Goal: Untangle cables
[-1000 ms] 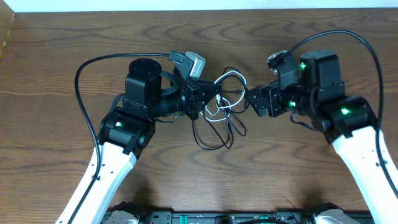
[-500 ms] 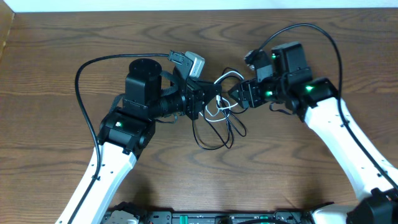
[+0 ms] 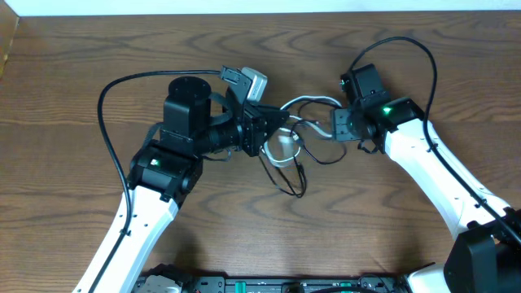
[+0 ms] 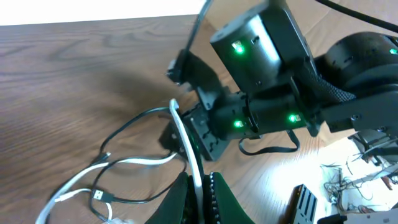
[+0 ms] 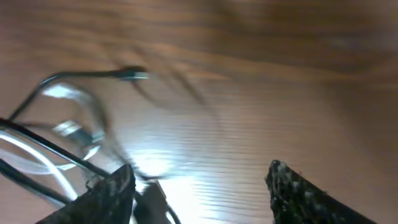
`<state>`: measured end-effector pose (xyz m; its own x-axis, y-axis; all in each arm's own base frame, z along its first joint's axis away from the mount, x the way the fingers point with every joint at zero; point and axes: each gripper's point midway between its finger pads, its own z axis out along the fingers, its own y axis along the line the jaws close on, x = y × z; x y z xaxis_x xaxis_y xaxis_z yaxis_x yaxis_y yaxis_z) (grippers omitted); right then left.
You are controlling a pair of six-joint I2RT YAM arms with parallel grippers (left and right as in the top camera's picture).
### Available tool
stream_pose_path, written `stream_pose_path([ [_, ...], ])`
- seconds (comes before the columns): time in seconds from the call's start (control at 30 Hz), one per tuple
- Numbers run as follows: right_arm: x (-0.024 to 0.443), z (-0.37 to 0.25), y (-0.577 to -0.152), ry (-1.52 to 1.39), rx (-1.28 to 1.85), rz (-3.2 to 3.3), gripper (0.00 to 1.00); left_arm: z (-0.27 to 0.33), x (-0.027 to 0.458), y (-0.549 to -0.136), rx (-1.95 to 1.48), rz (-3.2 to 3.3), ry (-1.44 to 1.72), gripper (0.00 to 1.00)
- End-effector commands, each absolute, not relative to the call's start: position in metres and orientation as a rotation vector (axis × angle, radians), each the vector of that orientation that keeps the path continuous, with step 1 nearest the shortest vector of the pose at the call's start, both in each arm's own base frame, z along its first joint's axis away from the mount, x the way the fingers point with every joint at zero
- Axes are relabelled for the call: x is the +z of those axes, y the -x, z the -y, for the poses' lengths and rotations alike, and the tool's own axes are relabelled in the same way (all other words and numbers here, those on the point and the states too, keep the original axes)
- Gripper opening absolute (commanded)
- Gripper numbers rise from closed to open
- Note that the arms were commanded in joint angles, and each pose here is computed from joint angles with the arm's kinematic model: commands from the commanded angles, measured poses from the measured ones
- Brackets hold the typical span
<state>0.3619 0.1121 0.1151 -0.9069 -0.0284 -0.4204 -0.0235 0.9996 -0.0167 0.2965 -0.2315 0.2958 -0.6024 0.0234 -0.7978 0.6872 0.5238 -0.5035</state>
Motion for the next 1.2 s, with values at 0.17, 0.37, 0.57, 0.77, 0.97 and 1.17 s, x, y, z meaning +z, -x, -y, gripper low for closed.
stream_pose_path([
  [0.17, 0.096, -0.046, -0.358, -0.201, -0.327, -2.679, 0.7, 0.2, 0.318, -0.301, -1.051, -1.97, -0.491, 0.08],
  [0.37, 0.089, -0.013, -0.353, -0.351, -0.313, -2.72, 0.74, 0.156, 0.32, -0.313, -0.967, -1.988, -0.346, 0.08],
  [0.57, 0.087, 0.01, -0.349, -0.442, -0.331, -2.732, 0.74, 0.123, 0.312, -0.323, -0.915, -2.027, -0.225, 0.08],
  [0.77, 0.084, 0.01, -0.347, -0.471, -0.253, -2.76, 0.75, 0.115, 0.305, -0.321, -0.913, -2.066, -0.182, 0.08],
  [0.97, 0.089, -0.079, -0.359, 0.143, 0.344, -2.769, 0.77, 0.123, 0.304, -0.314, -0.973, -2.074, -0.21, 0.08],
  [1.17, 0.129, -0.156, -0.343, 0.622, 0.939, -2.481, 0.77, 0.133, 0.309, -0.305, -1.064, -2.059, -0.263, 0.08],
])
